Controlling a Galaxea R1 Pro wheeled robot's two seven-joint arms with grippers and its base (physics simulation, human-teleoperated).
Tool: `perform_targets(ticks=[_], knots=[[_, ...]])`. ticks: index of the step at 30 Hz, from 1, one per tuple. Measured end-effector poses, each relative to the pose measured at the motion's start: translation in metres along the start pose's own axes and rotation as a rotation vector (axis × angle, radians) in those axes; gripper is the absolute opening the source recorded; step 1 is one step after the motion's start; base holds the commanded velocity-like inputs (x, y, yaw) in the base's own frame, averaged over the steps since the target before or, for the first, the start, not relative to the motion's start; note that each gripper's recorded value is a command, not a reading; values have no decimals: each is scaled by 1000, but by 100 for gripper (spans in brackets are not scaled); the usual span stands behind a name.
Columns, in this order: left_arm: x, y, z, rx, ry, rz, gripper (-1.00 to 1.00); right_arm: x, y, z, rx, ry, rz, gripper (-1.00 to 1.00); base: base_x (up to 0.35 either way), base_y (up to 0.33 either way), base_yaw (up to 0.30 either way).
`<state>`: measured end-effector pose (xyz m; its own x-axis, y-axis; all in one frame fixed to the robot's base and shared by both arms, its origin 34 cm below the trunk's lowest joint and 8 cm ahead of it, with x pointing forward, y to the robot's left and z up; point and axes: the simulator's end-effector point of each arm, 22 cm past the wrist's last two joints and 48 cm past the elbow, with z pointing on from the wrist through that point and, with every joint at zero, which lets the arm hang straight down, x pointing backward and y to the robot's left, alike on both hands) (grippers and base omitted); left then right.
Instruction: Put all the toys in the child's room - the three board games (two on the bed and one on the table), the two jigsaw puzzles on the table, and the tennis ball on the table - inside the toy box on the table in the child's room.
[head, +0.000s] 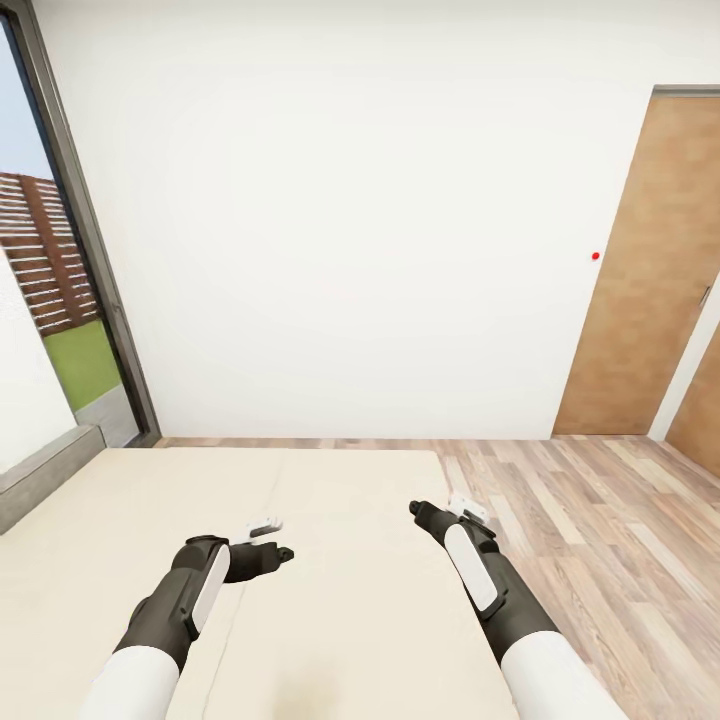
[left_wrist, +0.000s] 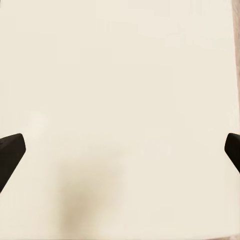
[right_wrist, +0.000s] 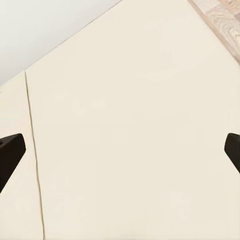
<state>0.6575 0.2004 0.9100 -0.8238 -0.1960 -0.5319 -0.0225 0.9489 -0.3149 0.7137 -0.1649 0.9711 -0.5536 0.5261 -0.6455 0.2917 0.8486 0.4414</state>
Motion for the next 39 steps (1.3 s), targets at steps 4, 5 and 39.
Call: perform_targets(ticks=[4,5,39], knots=[[0,0,0,0,0,0,100,0,0,0,0,0,0,100,0,17,0],[0,0,0,0,0,0,100,0,0,0,0,0,0,100,0,9,0],[0,0,0,0,0,0,100,0,0,0,1,1,0,100,0,64,0]])
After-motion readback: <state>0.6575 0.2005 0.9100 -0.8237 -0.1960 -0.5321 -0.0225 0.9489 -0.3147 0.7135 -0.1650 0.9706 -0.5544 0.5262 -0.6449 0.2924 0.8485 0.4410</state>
